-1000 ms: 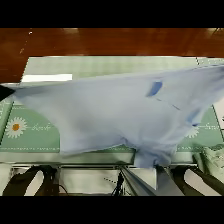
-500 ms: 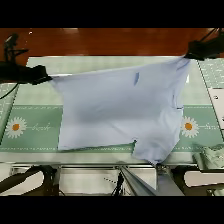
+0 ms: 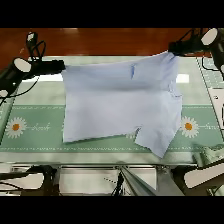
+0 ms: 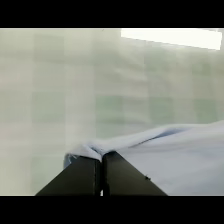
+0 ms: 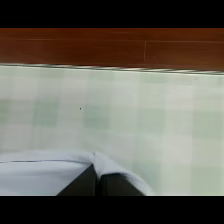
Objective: Fold the shirts.
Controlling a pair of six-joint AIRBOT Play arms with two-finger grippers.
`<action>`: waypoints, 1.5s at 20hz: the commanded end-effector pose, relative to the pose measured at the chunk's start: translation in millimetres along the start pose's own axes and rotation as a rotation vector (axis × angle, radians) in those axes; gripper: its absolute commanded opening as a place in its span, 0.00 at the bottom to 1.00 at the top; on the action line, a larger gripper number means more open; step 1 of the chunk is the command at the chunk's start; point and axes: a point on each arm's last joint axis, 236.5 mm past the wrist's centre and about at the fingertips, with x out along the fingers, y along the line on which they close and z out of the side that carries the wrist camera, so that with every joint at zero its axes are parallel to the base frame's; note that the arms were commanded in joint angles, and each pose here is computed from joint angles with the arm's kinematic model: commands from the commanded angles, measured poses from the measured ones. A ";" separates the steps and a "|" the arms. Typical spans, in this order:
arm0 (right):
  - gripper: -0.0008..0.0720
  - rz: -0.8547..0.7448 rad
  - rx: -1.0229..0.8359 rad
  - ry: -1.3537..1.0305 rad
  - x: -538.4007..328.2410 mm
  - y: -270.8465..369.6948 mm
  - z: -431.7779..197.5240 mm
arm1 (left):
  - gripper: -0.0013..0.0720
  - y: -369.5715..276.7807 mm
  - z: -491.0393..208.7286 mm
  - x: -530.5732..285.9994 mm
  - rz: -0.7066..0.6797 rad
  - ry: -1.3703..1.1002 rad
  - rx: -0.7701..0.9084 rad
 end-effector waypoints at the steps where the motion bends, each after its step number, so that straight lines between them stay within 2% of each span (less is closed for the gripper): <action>1: 0.05 -0.012 0.014 0.068 23.1 -3.0 -22.4 | 0.05 3.6 -13.0 18.5 0.009 0.023 0.006; 5: 0.05 -0.026 -0.013 0.106 15.4 -5.5 -29.2 | 0.05 -2.1 -25.3 10.5 -0.018 0.093 0.004; 9: 0.05 -0.087 -0.064 0.338 -15.6 -19.7 -77.1 | 0.05 -10.2 -90.9 -17.2 -0.104 0.410 -0.018; 11: 0.05 -0.063 -0.049 0.443 -21.3 -14.3 -101.5 | 0.05 -4.5 -111.0 -27.0 -0.108 0.505 -0.018; 19: 0.05 -0.021 -0.003 0.680 -3.1 -7.0 -165.0 | 0.05 1.8 -125.0 -12.4 -0.091 0.540 -0.067; 20: 0.13 -0.019 0.000 0.681 -2.5 -6.6 -165.3 | 0.13 -0.4 -123.4 -13.1 -0.098 0.535 -0.074; 21: 0.37 -0.020 -0.002 0.677 -3.6 -6.7 -164.1 | 0.35 -1.0 -123.1 -15.5 -0.102 0.539 -0.076; 22: 0.52 -0.035 -0.006 0.685 -8.2 -11.5 -164.3 | 0.55 -1.2 -124.4 -20.0 -0.106 0.552 -0.077; 25: 0.56 -0.146 -0.044 0.770 -44.5 -49.1 -171.9 | 0.56 4.3 -132.2 -44.5 -0.120 0.622 -0.084; 28: 0.56 -0.179 0.062 0.836 -92.5 -83.5 -180.8 | 0.56 14.8 -155.7 -80.8 -0.125 0.722 -0.110; 30: 0.58 -0.141 0.152 0.853 -121.0 -94.9 -196.7 | 0.56 16.9 -187.5 -105.9 -0.141 0.756 -0.147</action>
